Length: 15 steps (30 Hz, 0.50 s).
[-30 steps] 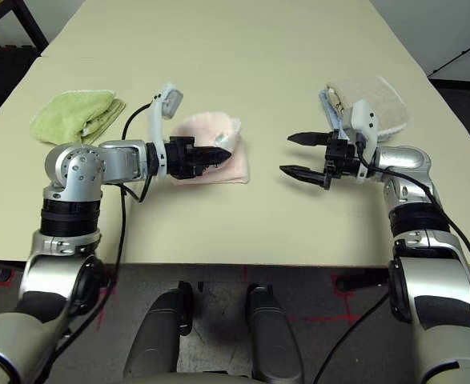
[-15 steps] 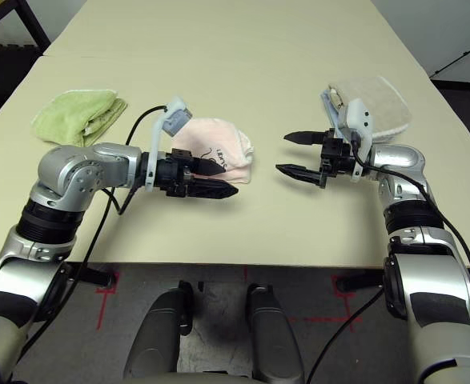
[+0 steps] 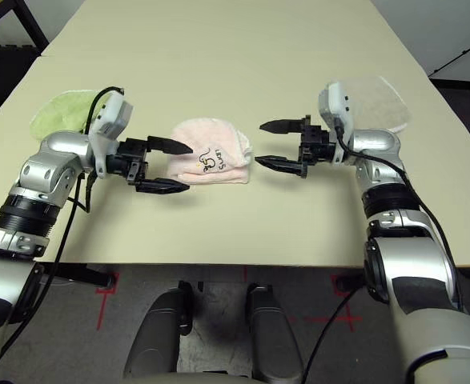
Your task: Fold the towel and set it aside.
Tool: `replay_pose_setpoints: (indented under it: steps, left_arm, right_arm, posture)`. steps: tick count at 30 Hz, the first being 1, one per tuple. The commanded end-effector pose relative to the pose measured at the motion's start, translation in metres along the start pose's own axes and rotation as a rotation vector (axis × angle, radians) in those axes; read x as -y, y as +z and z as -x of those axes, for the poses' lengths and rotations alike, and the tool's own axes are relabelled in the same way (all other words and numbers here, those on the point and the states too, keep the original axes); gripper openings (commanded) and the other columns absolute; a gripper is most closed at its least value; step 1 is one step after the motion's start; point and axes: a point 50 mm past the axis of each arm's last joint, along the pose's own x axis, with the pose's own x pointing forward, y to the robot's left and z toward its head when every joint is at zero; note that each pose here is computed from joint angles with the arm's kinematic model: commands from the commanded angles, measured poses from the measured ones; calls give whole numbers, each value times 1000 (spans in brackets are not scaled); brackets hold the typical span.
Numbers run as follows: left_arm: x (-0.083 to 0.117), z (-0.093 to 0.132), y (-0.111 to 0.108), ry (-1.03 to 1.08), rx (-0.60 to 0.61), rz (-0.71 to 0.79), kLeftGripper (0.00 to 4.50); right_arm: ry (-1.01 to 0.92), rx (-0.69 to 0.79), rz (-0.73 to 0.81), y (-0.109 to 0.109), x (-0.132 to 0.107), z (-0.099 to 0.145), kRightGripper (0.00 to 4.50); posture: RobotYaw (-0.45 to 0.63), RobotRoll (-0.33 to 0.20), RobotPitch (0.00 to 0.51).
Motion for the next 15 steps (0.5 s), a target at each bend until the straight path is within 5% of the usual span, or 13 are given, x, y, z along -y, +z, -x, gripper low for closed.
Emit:
replay_pose_setpoints:
  steps: [1,12,15]
  left_arm:
    - [-2,1,0,10,7,-32,4500]
    - [-8,-1,2,17,37,-86,4500]
    - [-12,-1,3,36,36,-97,4500]
  right_arm:
    - [27,-26,11,-3,-1,3,4106]
    - [34,-4,-4,-8,-6,0,211]
    - [34,9,-9,-9,-7,-2,12]
  posture:
    - [54,0,180]
    - [44,0,178]
    - [40,0,177]
